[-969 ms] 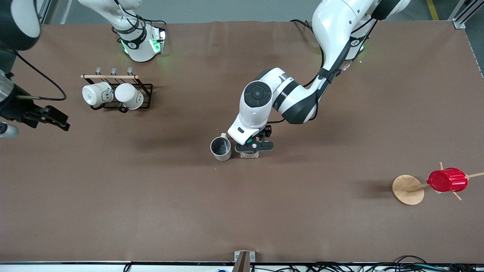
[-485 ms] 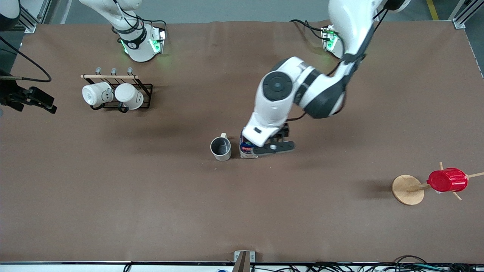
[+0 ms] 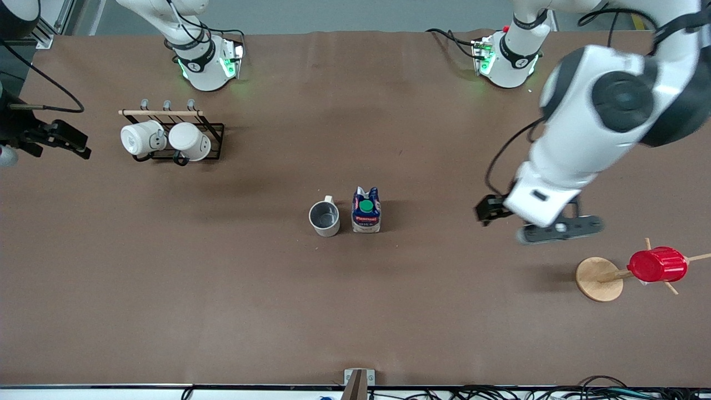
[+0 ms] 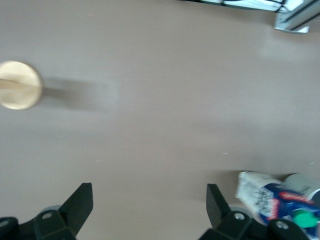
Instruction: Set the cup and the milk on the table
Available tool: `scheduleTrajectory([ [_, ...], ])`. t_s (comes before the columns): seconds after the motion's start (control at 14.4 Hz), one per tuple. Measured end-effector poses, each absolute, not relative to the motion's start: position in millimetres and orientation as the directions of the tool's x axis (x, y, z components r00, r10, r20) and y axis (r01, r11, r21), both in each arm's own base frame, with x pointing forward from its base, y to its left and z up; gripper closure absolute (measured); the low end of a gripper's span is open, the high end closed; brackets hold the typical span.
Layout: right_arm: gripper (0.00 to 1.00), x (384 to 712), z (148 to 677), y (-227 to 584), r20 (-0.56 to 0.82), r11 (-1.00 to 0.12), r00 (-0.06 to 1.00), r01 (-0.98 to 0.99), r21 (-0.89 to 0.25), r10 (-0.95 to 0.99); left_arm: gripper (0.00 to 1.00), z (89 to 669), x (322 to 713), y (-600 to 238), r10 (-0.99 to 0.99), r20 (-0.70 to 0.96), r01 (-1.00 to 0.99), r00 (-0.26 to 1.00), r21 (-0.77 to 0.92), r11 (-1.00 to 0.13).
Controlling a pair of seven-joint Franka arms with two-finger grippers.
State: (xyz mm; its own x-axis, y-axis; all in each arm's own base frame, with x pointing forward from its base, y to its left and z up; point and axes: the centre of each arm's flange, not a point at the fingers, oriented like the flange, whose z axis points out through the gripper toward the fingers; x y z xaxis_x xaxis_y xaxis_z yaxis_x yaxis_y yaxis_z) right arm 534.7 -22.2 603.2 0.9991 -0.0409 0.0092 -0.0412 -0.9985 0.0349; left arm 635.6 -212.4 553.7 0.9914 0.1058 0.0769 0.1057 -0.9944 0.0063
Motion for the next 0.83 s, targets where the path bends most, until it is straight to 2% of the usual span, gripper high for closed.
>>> scheduleTrajectory([
  [0.35, 0.0, 528.8, 604.4, -18.4, 0.01, -0.999, 0.999, -0.036, 0.037, -0.035, 0.0, 599.1, 602.7, -125.7, 0.04, 0.007, 0.039, 0.999, 0.032, -0.999],
  [0.55, 0.0, 528.7, 603.8, -18.7, 0.008, -0.999, 0.999, -0.036, 0.037, -0.036, 0.0, 623.2, 562.2, -98.3, 0.002, -0.011, 0.003, 1.0, 0.025, -1.0],
  [0.83, 0.0, 528.6, 603.3, -19.0, 0.007, -0.999, 0.999, -0.036, 0.037, -0.036, 0.0, 624.7, 508.2, -94.9, -0.043, -0.036, -0.044, 0.998, -0.003, -0.999],
])
